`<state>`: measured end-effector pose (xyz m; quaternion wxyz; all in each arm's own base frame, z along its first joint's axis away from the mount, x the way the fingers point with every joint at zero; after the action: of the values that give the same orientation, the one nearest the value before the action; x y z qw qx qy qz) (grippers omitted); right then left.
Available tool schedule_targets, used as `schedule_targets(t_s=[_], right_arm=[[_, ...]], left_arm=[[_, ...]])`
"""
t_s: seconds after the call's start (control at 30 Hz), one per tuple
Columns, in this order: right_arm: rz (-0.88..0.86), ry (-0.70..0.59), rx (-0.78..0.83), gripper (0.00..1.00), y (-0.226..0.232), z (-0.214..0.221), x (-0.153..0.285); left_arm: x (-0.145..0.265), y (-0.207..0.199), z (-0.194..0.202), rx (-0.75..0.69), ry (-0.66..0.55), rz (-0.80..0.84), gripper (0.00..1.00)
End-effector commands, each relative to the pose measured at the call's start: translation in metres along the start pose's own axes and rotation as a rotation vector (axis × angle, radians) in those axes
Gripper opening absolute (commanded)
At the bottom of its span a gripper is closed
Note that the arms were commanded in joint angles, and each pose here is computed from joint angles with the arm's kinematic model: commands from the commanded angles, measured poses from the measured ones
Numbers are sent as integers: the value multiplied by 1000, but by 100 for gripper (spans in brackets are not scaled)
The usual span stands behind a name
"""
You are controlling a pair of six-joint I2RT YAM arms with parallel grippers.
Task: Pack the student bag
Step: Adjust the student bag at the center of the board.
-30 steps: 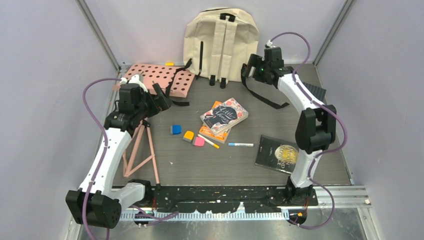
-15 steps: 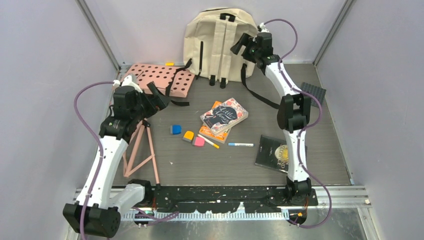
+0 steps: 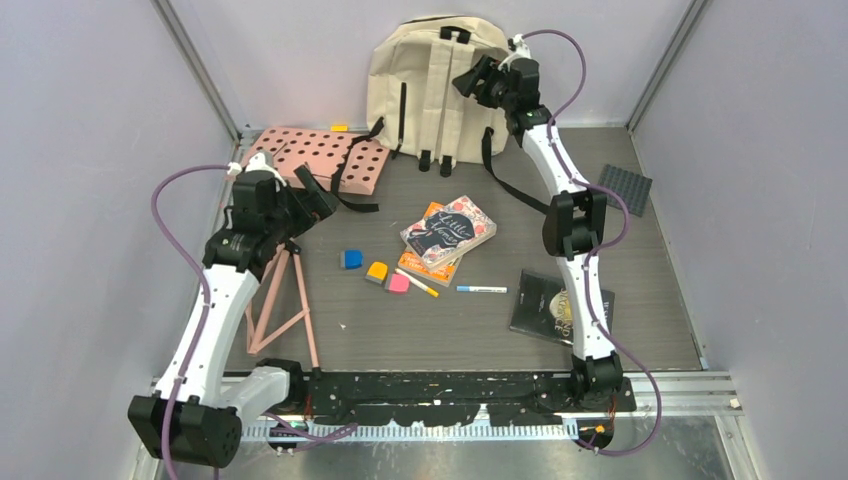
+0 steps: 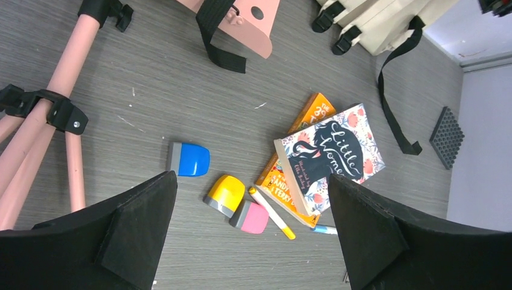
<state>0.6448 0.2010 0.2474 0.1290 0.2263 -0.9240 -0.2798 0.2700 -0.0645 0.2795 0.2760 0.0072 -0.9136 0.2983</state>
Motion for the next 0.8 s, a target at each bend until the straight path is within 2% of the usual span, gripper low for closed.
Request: schedule_targets(t_s=[0.0, 0.13, 0.3, 0.37, 0.4, 0.47, 0.77], right_arm=[[-121, -75, 46, 71, 41, -24, 2], [-130, -87, 48, 59, 48, -24, 0], [-147, -110, 51, 36, 62, -35, 4], [-145, -122, 60, 24, 68, -44, 10], [-140, -141, 78, 10, 74, -53, 15], [-132, -168, 105, 2, 82, -67, 24], [-195, -179, 265, 1, 131, -106, 76]], left_arm=[[-2, -14, -14, -14, -14, 41, 99], [-4, -15, -14, -15, -4, 40, 99], [0, -14, -14, 2, -25, 39, 99], [2, -13, -14, 11, -35, 38, 99], [3, -14, -14, 15, -38, 39, 99], [6, -15, -15, 25, -40, 42, 99], [15, -27, -26, 64, -81, 89, 99]])
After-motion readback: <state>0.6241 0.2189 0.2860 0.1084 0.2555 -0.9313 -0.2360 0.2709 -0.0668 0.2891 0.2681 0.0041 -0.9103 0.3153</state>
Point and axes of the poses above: each gripper's point midway between its finger pads, its own x axis back along the fingers, its own y axis along the line the jaws close on, z = x × y, the point moved 5 cm from there along x, back along the fingers, and after that the axes turned 1 degree about x, right-handed, at the moved point
